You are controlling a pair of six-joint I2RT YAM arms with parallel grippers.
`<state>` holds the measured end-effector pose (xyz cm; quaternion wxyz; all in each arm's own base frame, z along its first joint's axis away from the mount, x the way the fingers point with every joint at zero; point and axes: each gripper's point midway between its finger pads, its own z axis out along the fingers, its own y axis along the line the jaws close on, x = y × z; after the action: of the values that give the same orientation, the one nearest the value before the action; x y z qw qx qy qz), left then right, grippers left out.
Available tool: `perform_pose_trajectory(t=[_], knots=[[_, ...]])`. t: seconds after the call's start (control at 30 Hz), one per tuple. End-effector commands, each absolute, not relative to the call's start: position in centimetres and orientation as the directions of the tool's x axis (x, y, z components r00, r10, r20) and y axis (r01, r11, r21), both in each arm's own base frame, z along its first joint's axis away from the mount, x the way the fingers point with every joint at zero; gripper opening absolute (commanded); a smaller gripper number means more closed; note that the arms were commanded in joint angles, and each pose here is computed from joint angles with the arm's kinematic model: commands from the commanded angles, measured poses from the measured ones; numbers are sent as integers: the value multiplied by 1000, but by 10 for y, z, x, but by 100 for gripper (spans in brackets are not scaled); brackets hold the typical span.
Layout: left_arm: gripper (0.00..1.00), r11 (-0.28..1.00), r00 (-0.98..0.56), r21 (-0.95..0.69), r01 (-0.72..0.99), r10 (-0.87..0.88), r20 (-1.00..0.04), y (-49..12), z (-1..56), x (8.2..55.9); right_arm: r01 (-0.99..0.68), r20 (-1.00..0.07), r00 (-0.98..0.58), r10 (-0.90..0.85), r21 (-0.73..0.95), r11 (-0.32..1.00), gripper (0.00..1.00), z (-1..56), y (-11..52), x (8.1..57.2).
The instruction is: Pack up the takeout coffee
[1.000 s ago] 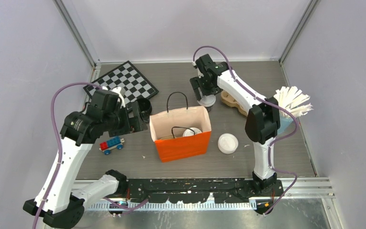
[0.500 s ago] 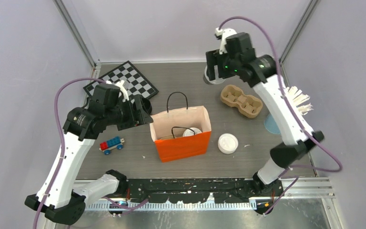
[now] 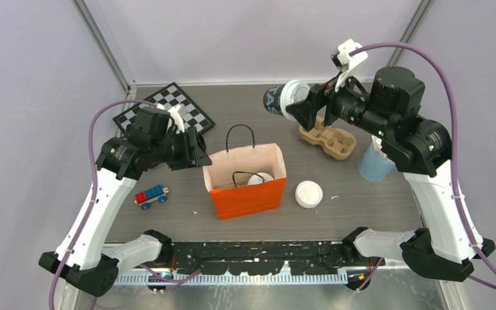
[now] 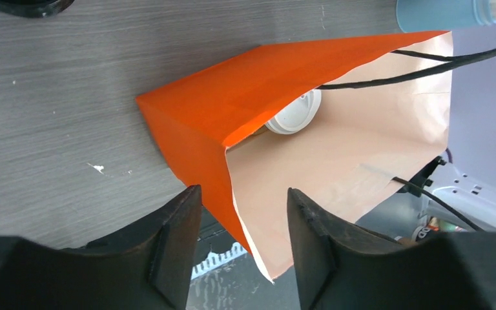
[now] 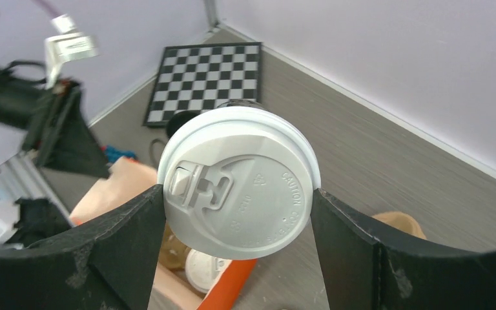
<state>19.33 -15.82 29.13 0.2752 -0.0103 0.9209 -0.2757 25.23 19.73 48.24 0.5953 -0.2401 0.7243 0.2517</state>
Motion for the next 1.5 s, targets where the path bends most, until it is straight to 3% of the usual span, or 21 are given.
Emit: perform_pose_trajectory(t=[0.0, 0.13, 0.47, 0.7, 1.0, 1.23, 1.47], knots=[[48, 823, -810, -514, 242, -120, -574, -169, 301, 208, -770, -995, -80, -60, 24, 637, 78, 495, 216, 221], [35, 785, -777, -540, 304, -124, -617, -183, 309, 222, -812, -995, -88, -53, 41, 583, 78, 494, 219, 199], [31, 711, -742, -581, 396, -125, -659, -209, 319, 247, -859, -974, -193, -121, 108, 501, 77, 458, 227, 174], [61, 748, -740, -571, 340, -162, -653, -199, 332, 246, -887, -964, -195, -183, 94, 452, 77, 442, 236, 172], [70, 729, -692, -584, 358, -213, -690, -190, 372, 229, -908, -944, -202, -262, 80, 412, 77, 426, 247, 168], [89, 585, -703, -677, 447, -239, -670, -212, 410, 213, -906, -956, -169, -239, 55, 420, 77, 438, 259, 177], [93, 484, -719, -738, 471, -274, -639, -222, 433, 203, -913, -964, -142, -223, 41, 406, 77, 447, 273, 182]])
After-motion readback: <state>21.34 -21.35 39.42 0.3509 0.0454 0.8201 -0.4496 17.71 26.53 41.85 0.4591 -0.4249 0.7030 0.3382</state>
